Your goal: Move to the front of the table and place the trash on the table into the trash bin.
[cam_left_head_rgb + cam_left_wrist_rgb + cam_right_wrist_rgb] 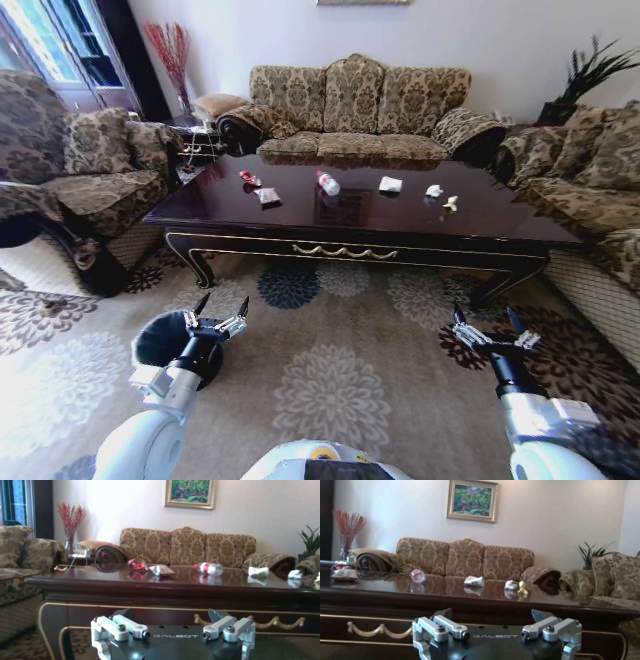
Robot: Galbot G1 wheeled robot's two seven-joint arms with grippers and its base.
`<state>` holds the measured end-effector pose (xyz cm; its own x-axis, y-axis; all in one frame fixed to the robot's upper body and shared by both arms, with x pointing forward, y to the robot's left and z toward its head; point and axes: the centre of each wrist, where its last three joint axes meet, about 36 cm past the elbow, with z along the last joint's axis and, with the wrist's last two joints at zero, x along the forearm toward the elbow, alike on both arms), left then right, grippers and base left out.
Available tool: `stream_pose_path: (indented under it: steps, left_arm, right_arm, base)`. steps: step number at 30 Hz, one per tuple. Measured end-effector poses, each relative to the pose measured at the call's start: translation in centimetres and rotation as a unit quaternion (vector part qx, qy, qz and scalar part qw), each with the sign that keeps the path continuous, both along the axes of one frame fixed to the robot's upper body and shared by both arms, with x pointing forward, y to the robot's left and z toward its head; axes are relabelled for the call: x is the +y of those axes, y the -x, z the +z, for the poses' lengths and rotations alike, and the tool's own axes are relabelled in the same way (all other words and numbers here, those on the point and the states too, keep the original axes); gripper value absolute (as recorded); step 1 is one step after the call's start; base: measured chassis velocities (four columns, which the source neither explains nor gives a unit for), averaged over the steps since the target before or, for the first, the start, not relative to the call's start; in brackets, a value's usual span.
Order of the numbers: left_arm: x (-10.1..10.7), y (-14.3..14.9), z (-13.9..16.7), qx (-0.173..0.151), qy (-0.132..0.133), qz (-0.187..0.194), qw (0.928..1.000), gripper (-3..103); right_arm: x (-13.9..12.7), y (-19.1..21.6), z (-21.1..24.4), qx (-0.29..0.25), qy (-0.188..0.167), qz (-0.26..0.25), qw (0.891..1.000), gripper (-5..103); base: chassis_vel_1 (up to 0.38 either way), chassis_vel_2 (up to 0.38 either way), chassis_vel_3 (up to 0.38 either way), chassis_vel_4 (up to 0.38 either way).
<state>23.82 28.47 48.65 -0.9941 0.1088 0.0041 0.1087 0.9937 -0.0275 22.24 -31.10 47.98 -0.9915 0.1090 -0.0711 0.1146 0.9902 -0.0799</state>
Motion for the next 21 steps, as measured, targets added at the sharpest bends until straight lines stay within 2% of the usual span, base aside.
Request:
stream_pose_path:
  steps: [21]
  left_arm:
    - [0.0,0.3,-1.4,0.002,0.004,0.027,0.9996,100]
  right_arm:
    - [0.8,-1.4,-1.0,0.017,0.017,0.029,0.999,100]
  base:
    - [0.333,0.319,-0.328,-0.321]
